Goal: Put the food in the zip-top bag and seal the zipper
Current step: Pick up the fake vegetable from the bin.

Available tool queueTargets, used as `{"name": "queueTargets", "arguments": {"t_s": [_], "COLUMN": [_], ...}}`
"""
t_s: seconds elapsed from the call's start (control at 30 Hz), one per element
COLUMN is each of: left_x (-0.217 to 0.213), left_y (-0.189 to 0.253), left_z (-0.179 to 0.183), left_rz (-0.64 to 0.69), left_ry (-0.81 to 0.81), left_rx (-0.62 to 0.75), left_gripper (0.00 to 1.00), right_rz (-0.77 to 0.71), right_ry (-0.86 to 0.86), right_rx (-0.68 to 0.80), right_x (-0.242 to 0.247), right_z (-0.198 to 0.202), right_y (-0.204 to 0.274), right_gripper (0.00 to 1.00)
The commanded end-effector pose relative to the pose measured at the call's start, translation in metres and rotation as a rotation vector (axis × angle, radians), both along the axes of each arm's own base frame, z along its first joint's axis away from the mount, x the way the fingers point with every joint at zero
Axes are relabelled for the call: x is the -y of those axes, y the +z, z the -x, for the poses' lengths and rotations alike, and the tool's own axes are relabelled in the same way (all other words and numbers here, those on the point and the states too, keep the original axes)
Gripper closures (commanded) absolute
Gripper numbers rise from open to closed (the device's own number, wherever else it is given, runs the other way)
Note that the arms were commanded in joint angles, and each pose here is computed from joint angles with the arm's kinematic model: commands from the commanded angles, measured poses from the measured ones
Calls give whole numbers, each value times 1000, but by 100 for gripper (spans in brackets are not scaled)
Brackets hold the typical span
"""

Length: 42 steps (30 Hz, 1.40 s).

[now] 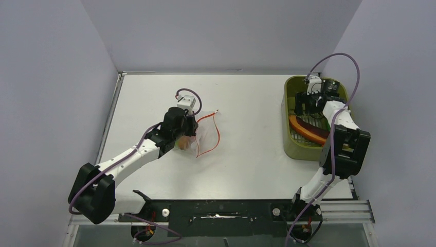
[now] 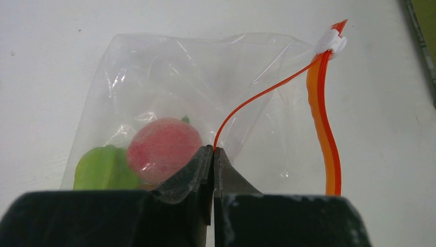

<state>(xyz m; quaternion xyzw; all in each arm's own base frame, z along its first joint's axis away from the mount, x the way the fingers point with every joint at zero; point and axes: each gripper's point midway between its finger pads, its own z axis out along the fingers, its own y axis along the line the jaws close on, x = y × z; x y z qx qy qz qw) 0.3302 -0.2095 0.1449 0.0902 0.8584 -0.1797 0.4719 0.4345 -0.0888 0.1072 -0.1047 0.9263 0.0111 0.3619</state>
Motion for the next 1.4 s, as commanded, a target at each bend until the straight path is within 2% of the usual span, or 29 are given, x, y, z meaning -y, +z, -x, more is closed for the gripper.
{"name": "queueTargets", "arguments": {"t_s": [0.0, 0.3, 0.57, 1.07, 1.37], "left_x": [10, 9, 8, 3, 2], "left_y": [27, 28, 29, 21, 20], "left_z": [-7, -2, -4, -1, -5], "left_rz": [58, 65, 64, 60, 55], "left_ry": [-16, -25, -20, -4, -2], "left_rx": [56, 55, 61, 43, 42], "left_gripper": [100, 100, 100, 100, 100], "right_rz": [-58, -14, 74, 64, 69], "right_ry": [174, 233, 256, 281, 273], "right_rx": [45, -80, -104, -143, -171], "right_x": [-26, -25, -17, -26, -24], "right_z": [2, 20, 13, 5, 8], "right_y": [13, -18, -23, -40, -50], "right_gripper": [20, 1, 3, 0, 14]}}
